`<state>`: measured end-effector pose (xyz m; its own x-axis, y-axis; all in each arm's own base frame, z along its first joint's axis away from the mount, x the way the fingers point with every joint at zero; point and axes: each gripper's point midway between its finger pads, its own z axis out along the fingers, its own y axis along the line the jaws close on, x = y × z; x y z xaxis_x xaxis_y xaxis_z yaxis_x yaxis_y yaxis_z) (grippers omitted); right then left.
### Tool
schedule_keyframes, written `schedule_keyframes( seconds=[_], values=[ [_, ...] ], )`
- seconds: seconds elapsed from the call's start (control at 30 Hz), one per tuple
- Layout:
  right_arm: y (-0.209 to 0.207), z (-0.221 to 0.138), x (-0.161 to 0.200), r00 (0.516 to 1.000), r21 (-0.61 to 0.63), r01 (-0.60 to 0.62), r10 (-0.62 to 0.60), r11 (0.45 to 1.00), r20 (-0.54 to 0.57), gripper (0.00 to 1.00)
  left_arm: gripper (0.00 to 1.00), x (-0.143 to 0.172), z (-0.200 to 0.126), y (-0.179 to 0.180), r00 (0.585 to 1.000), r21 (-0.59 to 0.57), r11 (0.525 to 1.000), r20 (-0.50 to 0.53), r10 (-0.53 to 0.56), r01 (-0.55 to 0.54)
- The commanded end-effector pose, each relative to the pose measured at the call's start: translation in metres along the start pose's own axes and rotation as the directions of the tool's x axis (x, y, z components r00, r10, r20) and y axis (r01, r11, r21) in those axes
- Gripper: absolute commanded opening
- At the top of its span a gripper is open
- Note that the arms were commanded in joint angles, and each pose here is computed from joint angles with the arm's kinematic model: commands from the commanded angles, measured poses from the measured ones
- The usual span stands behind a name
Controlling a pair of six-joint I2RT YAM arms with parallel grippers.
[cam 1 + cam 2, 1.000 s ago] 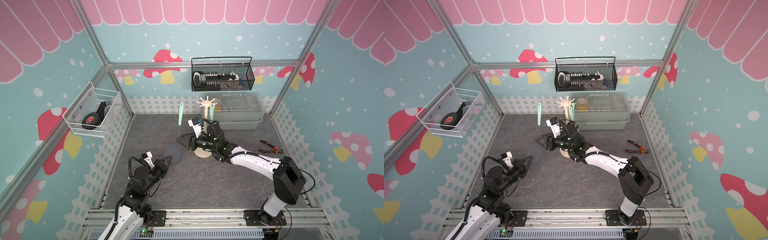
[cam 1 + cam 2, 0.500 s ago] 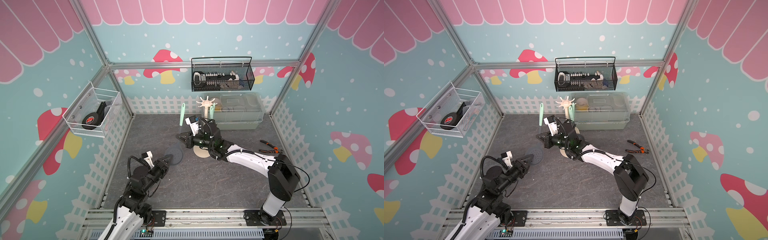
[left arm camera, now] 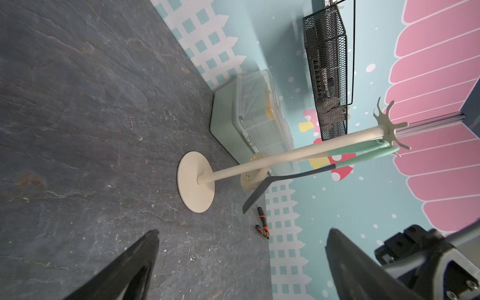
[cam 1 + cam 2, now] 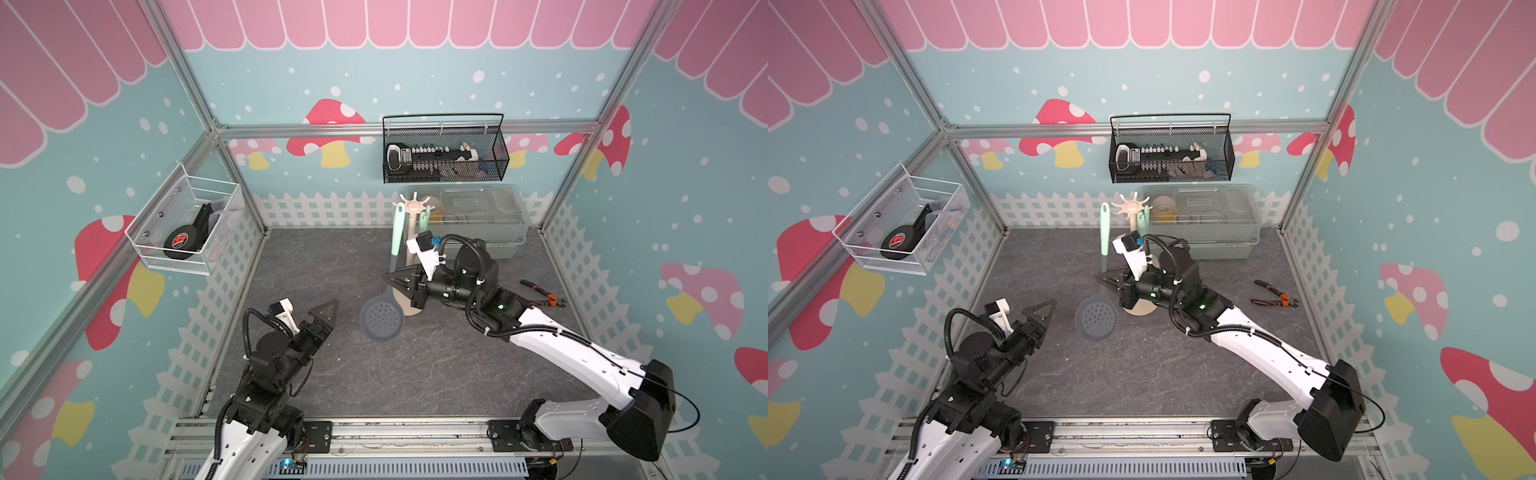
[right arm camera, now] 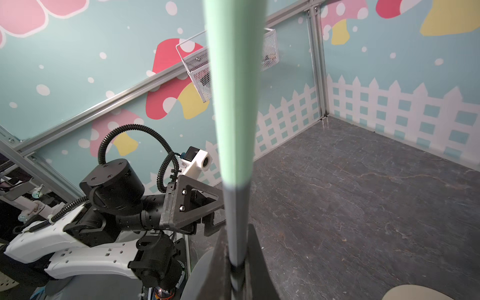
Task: Hang the skimmer on the kitchen utensil rack
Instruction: Pick up the skimmer from the center of the board, then hang the skimmer on the rack.
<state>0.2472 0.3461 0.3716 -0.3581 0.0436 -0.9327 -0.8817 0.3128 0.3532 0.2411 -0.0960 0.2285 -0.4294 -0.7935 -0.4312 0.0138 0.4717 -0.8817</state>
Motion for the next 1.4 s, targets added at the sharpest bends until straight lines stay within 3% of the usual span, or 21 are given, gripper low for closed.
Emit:
schedule_keyframes(
  seconds=[0.0,0.17,0.4,1.37],
  values=[
    [-0.005,-0.01,0.012,0.999,-0.061,-0.046,0.044,0.997,-0.032,0.0,0.99,-0.01,0.003,0.007,0.996,-0.084,0.993,0.024,0.091,-0.089],
    [-0.014,-0.019,0.009,0.989,-0.185,-0.142,0.147,0.972,0.016,0.0,0.99,-0.008,0.021,0.008,0.982,-0.133,0.973,-0.041,0.186,-0.19],
    [-0.007,-0.007,0.008,0.974,-0.349,-0.224,0.218,0.91,-0.056,0.0,0.99,-0.006,0.035,0.017,0.977,-0.165,0.964,-0.069,0.2,-0.209],
    [-0.048,0.004,0.041,0.933,-0.271,-0.359,0.351,0.893,-0.08,0.0,0.99,-0.004,0.037,0.031,0.982,-0.2,0.962,-0.07,0.175,-0.186]
  ],
)
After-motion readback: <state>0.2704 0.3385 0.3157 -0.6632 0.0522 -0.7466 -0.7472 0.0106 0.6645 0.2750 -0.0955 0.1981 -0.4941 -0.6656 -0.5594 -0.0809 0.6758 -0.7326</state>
